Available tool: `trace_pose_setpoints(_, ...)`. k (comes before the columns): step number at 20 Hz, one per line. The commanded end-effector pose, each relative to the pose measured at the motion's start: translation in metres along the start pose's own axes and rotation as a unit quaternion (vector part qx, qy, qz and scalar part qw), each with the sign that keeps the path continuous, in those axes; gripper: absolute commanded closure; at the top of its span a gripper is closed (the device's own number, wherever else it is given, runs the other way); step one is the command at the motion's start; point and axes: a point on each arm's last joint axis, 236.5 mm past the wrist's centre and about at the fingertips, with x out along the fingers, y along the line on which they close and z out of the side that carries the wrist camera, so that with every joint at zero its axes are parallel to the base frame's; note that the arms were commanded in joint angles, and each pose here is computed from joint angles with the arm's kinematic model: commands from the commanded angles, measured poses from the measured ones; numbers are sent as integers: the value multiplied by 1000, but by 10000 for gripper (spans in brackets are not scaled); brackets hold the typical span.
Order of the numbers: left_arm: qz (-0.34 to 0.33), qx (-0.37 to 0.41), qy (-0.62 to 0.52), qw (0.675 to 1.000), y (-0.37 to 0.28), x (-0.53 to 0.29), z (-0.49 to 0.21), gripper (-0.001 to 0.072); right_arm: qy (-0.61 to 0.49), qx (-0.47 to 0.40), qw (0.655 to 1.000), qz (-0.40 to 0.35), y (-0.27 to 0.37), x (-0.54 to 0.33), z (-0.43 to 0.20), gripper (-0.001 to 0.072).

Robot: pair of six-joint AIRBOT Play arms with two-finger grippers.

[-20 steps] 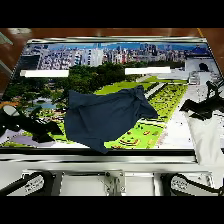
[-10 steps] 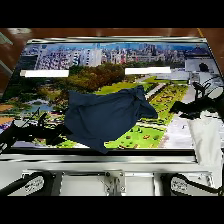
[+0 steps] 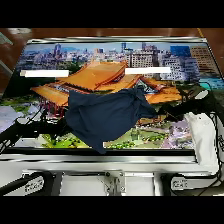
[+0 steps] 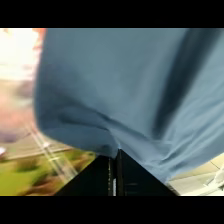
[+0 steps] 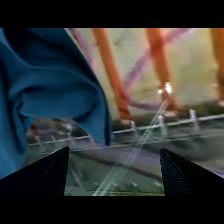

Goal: Fold the shirts.

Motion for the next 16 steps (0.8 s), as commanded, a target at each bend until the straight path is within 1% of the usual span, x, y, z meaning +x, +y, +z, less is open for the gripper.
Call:
trace_pose_setpoints(1,-14,23,-15,1000,-16,-9,10,669,-2,14,997,78,19,27,12,34)
trace_pose_setpoints(4,-24,43,-34,998,-31,-21,18,669,-30,27,997,64,8,34,27,39)
trace_pose_setpoints(5,-27,49,-40,998,-36,-24,21,669,-35,33,997,64,7,35,30,134)
trace_pose_setpoints(8,-34,64,-56,996,-49,-33,32,670,-17,31,996,76,12,36,22,562)
trace_pose_setpoints(9,-37,71,-64,995,-55,-38,38,671,-4,16,996,83,17,33,15,633)
trace_pose_setpoints(11,-48,95,-88,990,-76,-54,52,672,2,-34,994,104,36,16,6,635)
trace_pose_setpoints(13,-62,151,-128,978,-115,-90,66,673,-34,-130,980,147,79,-26,5,636)
trace_pose_setpoints(14,-65,195,-161,965,-142,-121,72,674,-71,-175,969,162,106,-57,9,636)
trace_pose_setpoints(16,-64,298,-256,918,-207,-206,74,674,-172,-253,940,151,156,-136,21,636)
